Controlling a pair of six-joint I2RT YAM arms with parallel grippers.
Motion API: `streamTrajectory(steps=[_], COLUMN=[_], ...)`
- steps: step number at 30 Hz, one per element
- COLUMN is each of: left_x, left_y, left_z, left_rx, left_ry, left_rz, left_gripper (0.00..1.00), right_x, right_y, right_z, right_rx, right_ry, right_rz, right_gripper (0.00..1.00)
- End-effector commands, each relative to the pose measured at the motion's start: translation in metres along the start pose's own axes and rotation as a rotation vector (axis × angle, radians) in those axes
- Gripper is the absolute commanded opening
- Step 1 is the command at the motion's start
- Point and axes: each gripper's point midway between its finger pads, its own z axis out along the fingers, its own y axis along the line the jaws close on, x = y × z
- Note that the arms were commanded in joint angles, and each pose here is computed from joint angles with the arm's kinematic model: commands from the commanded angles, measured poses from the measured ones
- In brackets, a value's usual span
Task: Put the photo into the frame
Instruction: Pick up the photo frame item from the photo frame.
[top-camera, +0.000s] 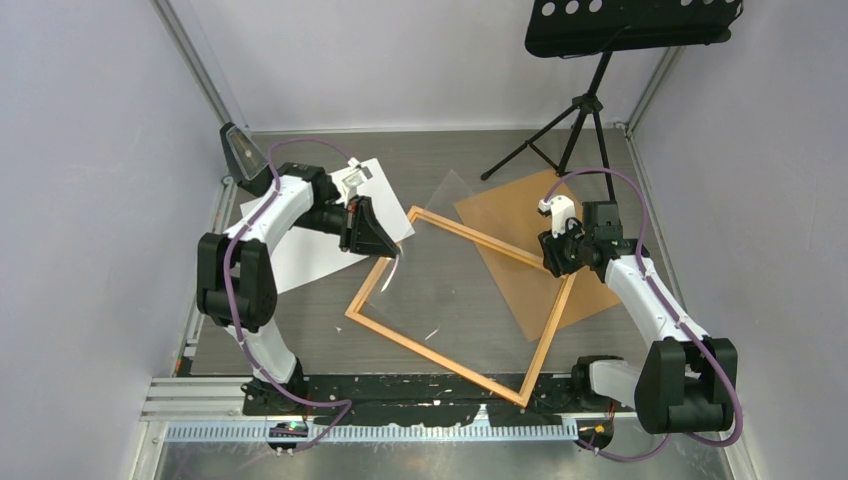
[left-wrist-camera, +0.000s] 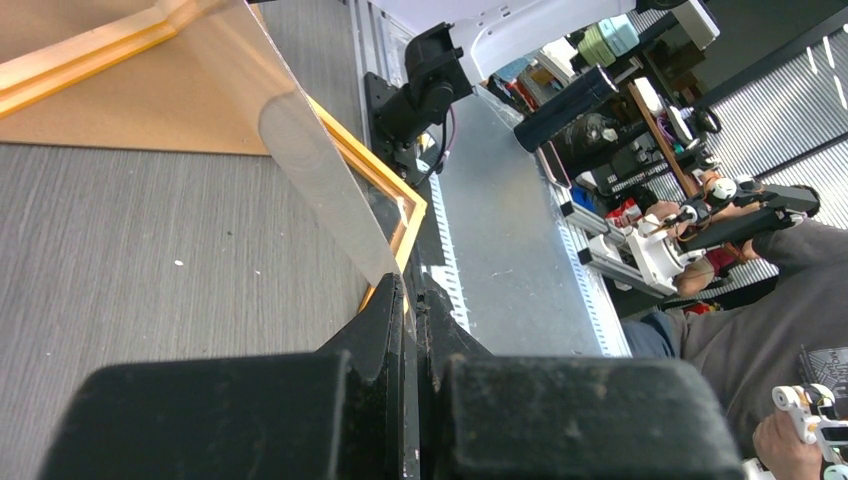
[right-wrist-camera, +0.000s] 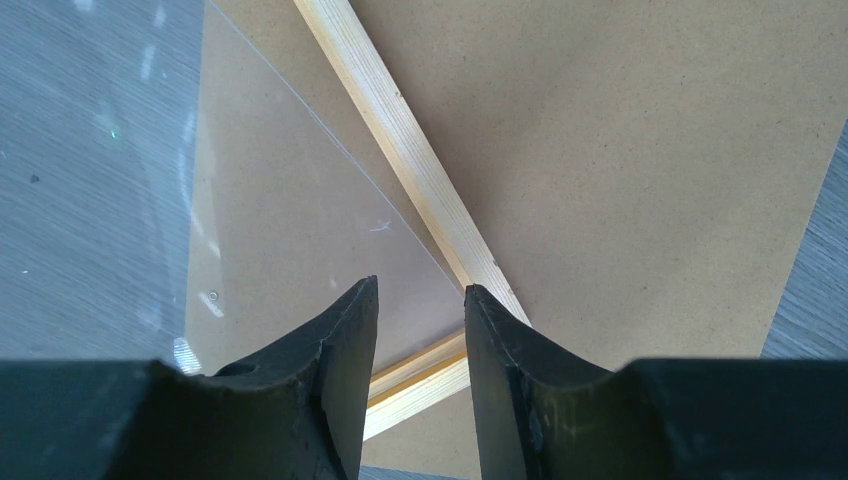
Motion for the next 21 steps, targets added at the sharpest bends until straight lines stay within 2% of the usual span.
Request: streamTrajectory(steps=[1, 8, 21], left_x=[-0.032, -0.032, -0.038], left_y=[-0.018, -0.014, -0.014], left_z=[0.002, 0.002, -0.003], left_rx=[0.036, 0.036, 0.026], left_ry=[-0.145, -0.145, -0.155], left_rz=[-0.089, -0.102, -0.080], left_gripper=[0.00, 0.00, 0.00], right_x=[-0.011, -0.011, -0.008], right_y=[-0.008, -0.023, -0.025], right_z=[-0.007, -0.011, -0.010], right_rx=[0.029, 0.085, 0.089], right_ry=[-0.048, -0.047, -0.044], right_rz=[-0.007, 0.011, 0.023], right_gripper=[0.44, 0.44, 0.44])
